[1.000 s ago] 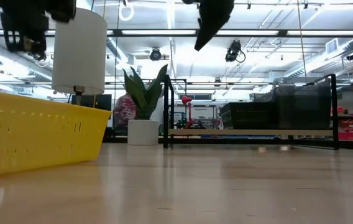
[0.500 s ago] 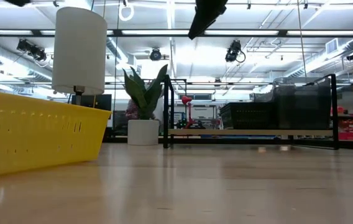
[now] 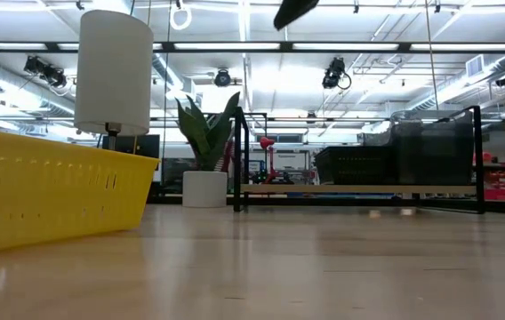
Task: Stack baskets on shelf by color
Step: Stack the bottom yellow bin on the middle yellow bin
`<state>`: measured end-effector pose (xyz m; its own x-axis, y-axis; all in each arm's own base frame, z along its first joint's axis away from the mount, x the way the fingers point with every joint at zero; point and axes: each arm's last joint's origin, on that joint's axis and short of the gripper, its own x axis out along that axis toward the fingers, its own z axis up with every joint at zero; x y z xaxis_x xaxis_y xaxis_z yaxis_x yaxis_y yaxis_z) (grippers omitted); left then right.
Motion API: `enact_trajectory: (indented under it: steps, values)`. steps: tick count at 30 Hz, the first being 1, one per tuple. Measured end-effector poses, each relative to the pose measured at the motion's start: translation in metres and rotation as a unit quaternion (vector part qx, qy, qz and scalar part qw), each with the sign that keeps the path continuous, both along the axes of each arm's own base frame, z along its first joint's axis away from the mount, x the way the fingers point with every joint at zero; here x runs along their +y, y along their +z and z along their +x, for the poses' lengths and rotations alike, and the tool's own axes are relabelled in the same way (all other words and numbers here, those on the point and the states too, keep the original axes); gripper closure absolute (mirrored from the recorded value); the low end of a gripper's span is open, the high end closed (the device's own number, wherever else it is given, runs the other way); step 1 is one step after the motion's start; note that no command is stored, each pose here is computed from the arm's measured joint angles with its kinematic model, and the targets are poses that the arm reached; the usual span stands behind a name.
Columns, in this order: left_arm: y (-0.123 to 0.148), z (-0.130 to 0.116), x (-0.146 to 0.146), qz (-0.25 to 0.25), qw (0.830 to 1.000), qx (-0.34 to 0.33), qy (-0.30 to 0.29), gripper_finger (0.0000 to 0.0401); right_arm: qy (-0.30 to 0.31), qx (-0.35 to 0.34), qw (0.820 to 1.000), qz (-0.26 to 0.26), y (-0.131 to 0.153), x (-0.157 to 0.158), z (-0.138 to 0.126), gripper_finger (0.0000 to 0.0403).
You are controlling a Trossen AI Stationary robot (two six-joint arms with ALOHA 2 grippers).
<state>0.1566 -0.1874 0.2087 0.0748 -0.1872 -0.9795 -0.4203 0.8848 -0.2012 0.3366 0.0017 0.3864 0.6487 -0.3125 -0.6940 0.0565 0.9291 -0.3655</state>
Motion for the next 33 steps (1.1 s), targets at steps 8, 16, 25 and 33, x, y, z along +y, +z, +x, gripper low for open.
enact_trajectory:
  steps: [8,16,25,33]
  values:
    - [-0.032,0.004,-0.015,0.048,0.998,0.037,-0.022,0.0201,0.014,-0.045,0.999,0.013,0.017,0.015,-0.012,0.0202]
    - [-0.052,0.010,-0.023,0.050,0.997,0.058,-0.028,0.0279,0.023,-0.049,0.998,0.015,0.020,0.022,-0.015,0.0203]
    - [-0.039,0.016,-0.022,0.042,0.997,0.056,-0.025,0.0393,0.028,-0.048,0.998,0.012,0.020,0.022,-0.015,0.0203]
    - [0.012,0.014,-0.015,-0.023,0.999,0.002,-0.044,0.0397,0.034,-0.046,0.998,0.006,0.020,0.022,-0.015,0.0204]
